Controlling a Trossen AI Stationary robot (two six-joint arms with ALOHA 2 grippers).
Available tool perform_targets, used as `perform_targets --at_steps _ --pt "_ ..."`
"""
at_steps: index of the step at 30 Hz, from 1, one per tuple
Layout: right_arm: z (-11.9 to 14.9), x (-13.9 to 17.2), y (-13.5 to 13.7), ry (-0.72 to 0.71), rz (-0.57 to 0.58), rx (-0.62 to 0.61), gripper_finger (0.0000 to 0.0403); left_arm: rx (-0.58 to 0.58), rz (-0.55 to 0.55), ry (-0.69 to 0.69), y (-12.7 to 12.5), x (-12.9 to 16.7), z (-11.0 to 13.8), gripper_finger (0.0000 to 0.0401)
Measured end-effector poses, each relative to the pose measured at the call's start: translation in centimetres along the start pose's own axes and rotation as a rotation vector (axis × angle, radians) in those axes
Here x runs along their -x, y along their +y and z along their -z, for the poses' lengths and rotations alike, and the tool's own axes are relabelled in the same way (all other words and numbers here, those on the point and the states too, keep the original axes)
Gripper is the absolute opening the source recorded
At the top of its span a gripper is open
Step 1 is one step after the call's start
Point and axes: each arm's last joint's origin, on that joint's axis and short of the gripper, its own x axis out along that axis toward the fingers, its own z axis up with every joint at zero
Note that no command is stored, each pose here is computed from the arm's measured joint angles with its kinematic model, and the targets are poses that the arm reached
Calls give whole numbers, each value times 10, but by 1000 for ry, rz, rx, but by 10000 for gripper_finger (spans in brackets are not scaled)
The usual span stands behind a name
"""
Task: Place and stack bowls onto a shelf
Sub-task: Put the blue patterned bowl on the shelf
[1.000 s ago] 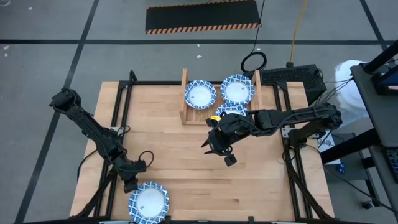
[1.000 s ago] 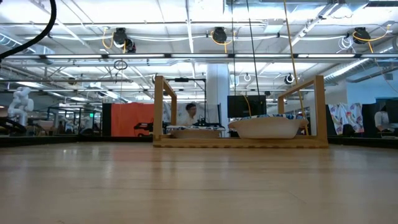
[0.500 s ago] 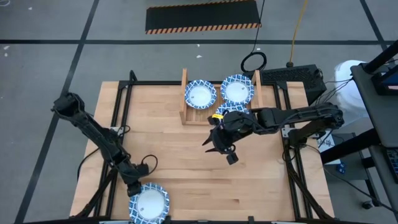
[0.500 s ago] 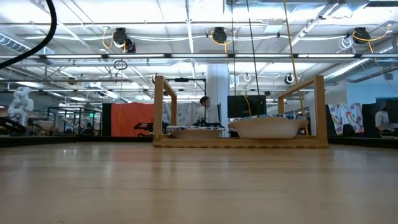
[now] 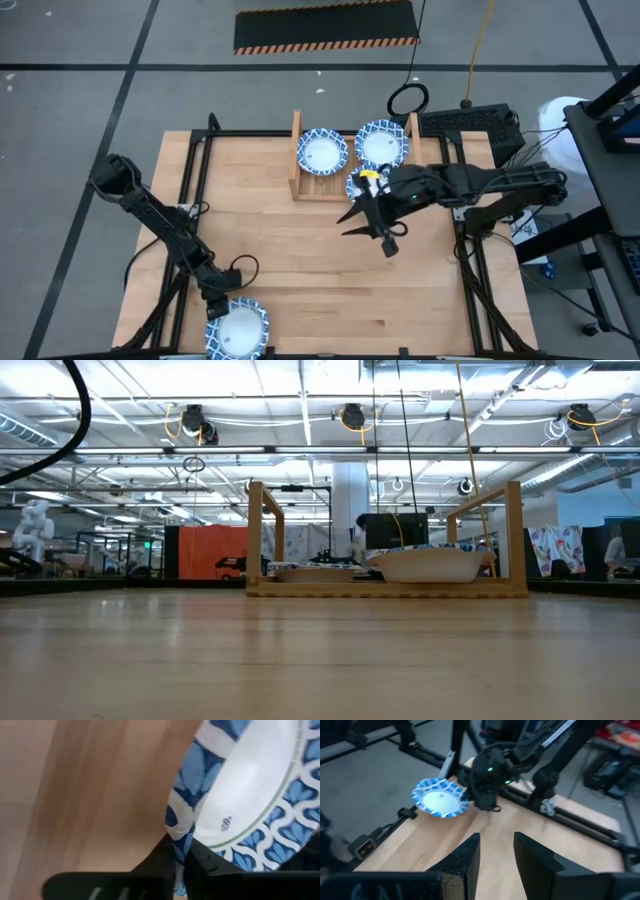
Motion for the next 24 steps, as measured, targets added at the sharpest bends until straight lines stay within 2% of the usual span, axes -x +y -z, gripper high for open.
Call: perform_targets --at_steps 2,13,18,24 --pt "-2 7 0 -13 25 3 114 16 5 -5 0 1 -2 8" --pt "-9 40 2 -59 98 16 114 49 27 -88 -1 11 -27 5" --pt "-7 50 1 -25 180 25 114 60 15 -120 1 24 -49 4" --pt "-5 55 2 9 201 26 114 98 17 -207 0 51 -85 4"
